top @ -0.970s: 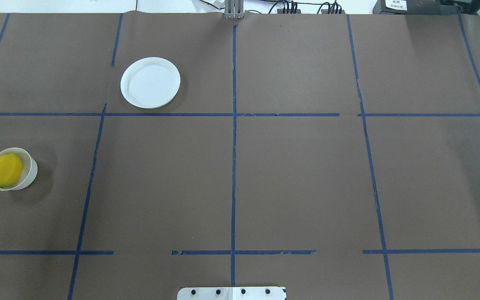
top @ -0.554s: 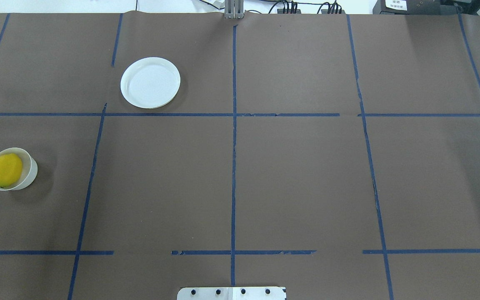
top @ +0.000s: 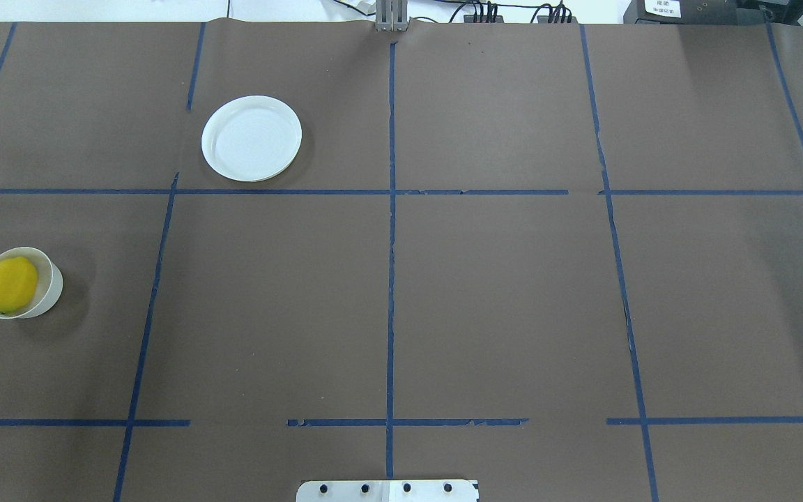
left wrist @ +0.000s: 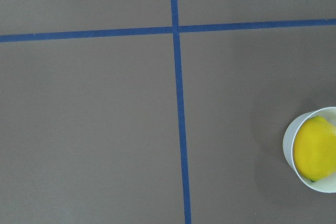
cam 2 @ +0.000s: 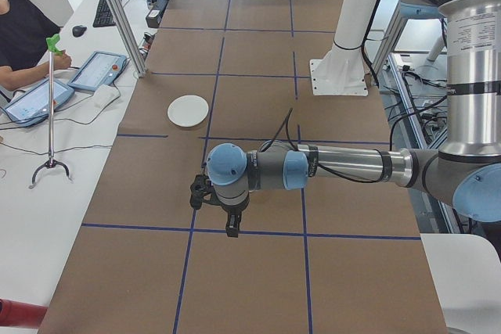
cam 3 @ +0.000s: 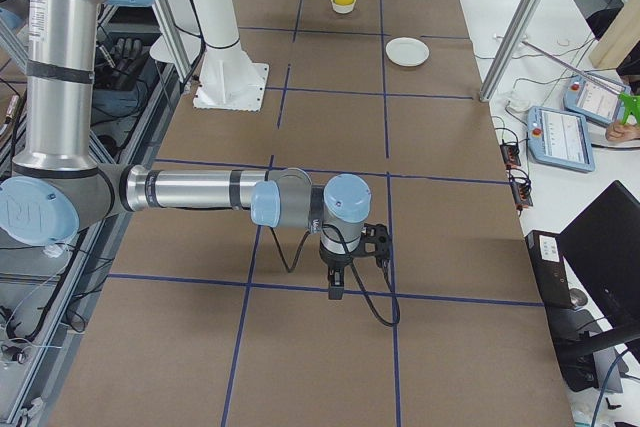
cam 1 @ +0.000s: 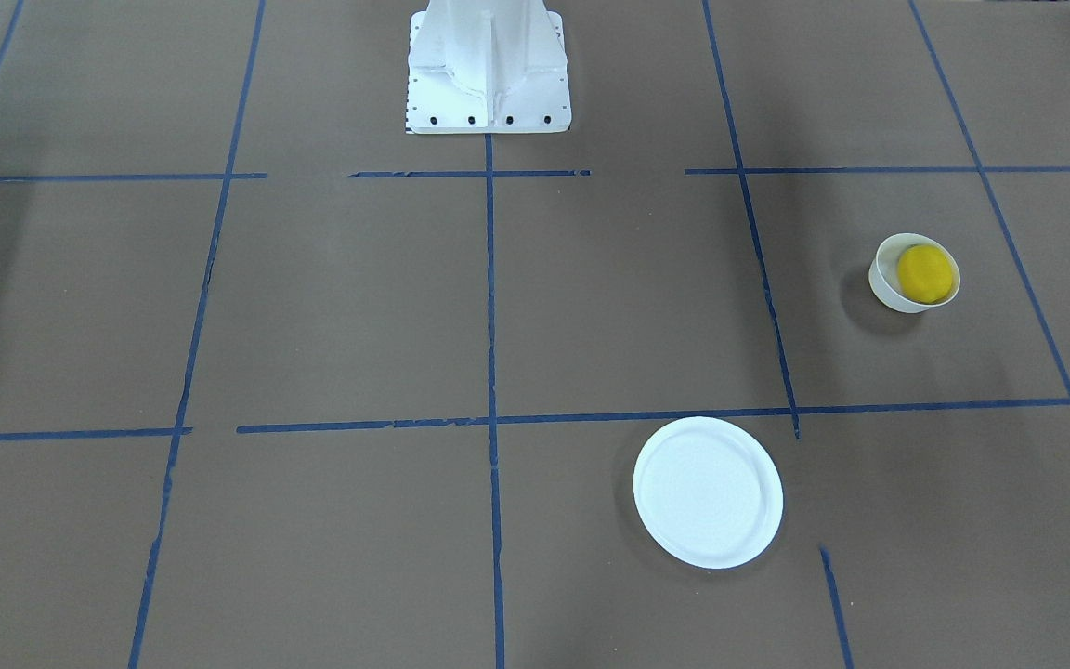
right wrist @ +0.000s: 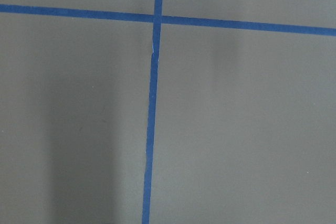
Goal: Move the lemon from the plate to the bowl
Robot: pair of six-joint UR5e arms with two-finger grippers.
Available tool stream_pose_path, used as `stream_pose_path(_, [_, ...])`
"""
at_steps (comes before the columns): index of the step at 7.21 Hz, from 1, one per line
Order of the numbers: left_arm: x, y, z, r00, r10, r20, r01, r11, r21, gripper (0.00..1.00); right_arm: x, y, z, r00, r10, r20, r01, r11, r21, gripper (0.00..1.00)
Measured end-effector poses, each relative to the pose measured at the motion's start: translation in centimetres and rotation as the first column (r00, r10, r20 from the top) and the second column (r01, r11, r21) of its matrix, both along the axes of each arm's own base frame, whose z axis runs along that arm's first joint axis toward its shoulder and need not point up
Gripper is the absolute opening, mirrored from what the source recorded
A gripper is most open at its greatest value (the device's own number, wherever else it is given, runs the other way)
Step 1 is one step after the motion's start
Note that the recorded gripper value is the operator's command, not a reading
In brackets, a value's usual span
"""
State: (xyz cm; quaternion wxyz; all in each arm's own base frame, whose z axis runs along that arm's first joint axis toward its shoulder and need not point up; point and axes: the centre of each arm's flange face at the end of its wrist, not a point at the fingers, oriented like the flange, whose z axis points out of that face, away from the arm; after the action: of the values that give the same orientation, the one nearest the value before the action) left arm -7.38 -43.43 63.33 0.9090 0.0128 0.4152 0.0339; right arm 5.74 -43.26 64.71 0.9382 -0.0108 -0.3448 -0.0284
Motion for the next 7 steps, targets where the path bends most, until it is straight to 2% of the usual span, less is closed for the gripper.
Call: stream_pose_path(7, [-0.19, -0.05, -0.33, 1.000, -0.003, 0.005, 0.003, 1.000, 0.007, 1.00, 0.00, 0.00, 0.00, 1.000, 0.000, 0.000, 0.000, 1.000, 0.000, 1.00])
